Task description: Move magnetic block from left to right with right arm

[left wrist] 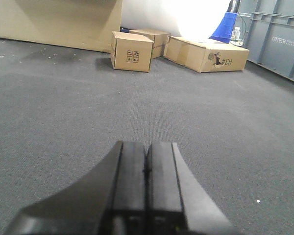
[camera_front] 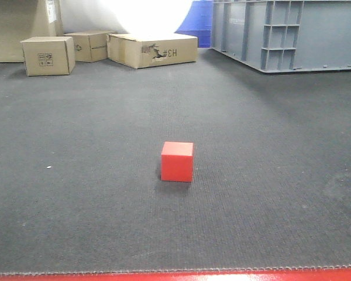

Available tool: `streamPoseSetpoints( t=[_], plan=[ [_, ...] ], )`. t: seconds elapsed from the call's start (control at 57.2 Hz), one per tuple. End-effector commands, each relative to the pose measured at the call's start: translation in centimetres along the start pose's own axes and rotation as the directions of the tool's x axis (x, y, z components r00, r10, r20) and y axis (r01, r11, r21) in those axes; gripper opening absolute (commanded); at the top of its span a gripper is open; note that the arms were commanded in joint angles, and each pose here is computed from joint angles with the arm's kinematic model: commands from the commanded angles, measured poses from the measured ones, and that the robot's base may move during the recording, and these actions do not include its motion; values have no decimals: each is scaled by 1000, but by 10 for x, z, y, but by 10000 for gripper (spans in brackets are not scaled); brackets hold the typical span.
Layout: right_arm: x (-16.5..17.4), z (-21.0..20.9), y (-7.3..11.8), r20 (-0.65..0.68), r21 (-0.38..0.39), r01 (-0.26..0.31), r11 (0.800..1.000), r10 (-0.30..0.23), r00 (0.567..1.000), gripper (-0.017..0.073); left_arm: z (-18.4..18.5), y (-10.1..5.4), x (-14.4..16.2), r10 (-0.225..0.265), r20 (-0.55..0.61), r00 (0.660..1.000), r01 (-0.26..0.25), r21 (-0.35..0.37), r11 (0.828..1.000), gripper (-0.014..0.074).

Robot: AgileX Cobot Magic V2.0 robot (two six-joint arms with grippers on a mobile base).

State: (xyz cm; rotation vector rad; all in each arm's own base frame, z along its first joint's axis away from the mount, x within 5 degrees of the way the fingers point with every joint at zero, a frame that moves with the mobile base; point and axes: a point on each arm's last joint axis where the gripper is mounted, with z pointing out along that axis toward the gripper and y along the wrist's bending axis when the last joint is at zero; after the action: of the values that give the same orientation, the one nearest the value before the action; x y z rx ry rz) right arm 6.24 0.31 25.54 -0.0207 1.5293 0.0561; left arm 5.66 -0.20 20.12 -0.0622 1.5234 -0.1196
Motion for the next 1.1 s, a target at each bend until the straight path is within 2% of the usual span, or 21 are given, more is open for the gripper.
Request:
streamPoseSetpoints(
  t=[0.0, 0.262, 0.577, 1.084],
  plan=[
    [-16, -1, 0, 102, 4, 2, 1000, -3, 995, 20, -1, 0, -5, -4, 80, 997, 4, 5, 1000, -126],
    [-11, -2, 0, 111, 4, 3, 1000, -4, 994, 20, -1, 0, -5, -4, 80, 997, 4, 5, 1000, -126],
    [43, -10, -1, 129, 5, 3, 1000, -4, 992, 20, -1, 0, -5, -4, 80, 997, 4, 5, 1000, -126],
    [44, -10, -1, 112, 5, 3, 1000, -4, 994, 20, -1, 0, -5, -4, 80, 997, 4, 5, 1000, -126]
  ],
)
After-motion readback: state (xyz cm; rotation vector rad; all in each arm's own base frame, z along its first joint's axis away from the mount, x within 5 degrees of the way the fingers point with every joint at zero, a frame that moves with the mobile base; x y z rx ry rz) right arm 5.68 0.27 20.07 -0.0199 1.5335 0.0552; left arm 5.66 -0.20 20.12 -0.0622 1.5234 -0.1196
